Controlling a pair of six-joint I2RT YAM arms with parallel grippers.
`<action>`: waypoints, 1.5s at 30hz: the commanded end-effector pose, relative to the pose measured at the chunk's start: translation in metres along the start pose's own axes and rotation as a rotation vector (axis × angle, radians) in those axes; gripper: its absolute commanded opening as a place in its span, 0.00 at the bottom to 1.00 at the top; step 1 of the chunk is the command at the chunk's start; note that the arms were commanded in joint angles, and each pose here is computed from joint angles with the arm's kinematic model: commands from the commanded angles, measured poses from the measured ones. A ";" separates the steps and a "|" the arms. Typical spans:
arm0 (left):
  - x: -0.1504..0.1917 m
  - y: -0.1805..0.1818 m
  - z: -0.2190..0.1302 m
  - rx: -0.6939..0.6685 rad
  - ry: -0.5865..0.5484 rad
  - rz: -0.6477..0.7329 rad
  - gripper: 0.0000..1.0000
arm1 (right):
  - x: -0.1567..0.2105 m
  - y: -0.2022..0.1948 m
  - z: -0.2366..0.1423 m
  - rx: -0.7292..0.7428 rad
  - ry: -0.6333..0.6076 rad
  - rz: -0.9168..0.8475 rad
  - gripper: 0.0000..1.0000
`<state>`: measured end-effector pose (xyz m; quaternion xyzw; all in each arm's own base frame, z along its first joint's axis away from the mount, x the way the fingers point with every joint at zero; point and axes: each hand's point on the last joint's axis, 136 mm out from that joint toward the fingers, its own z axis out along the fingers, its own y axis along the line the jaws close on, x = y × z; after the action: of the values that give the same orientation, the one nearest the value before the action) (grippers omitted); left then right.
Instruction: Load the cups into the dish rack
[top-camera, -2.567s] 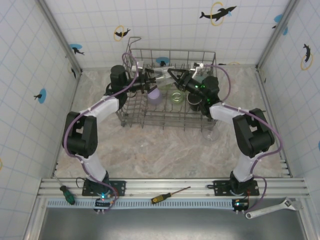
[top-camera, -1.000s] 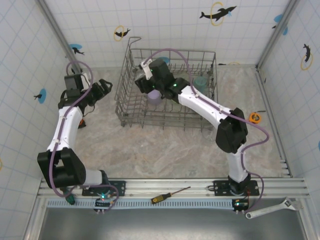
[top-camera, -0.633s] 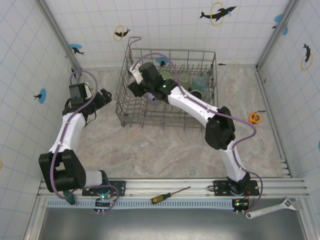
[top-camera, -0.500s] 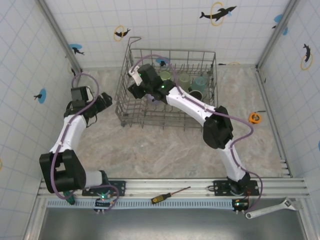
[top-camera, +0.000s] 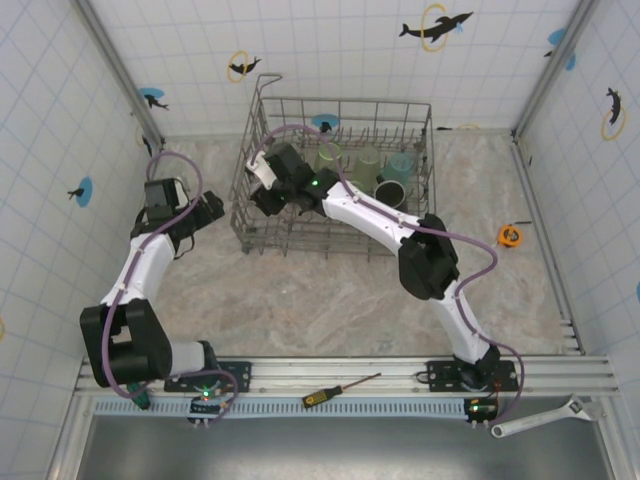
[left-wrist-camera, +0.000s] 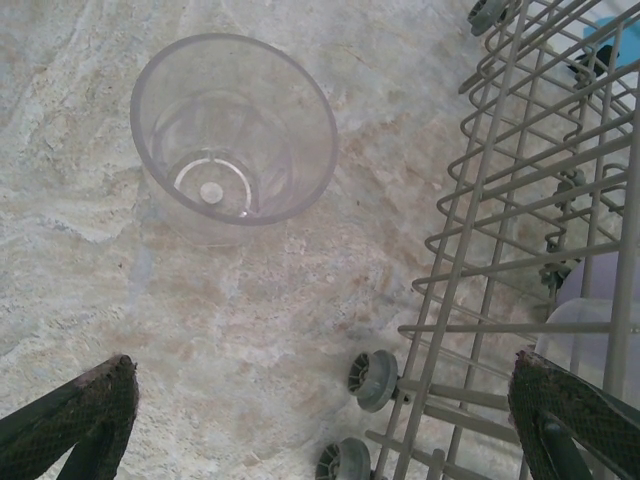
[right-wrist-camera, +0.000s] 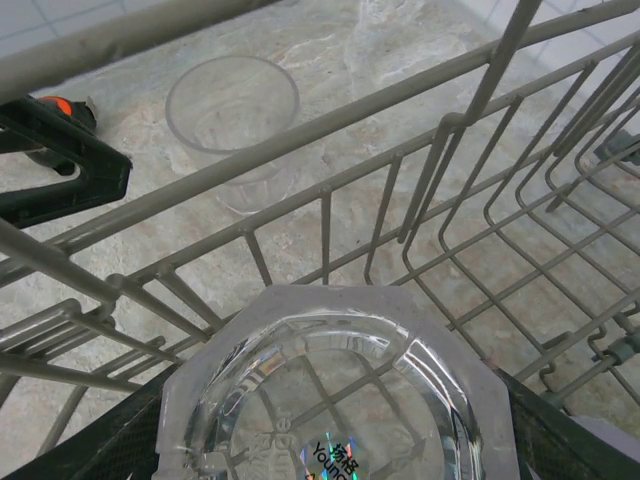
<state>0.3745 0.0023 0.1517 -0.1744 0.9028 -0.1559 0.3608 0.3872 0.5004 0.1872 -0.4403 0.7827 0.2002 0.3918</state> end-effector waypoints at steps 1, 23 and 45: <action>-0.003 0.002 -0.005 -0.007 -0.023 0.026 0.98 | -0.005 0.017 0.003 -0.059 -0.011 -0.012 0.31; 0.005 -0.001 -0.001 0.022 0.004 0.015 0.98 | 0.037 0.050 0.009 -0.185 -0.020 0.054 0.29; 0.010 -0.001 0.004 0.034 0.027 0.007 0.98 | 0.114 0.052 0.058 -0.127 0.190 0.035 0.31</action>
<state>0.3714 -0.0040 0.1470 -0.1686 0.9040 -0.1716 0.3535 0.3583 0.5177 0.1311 -0.4356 0.7828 0.2495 0.3677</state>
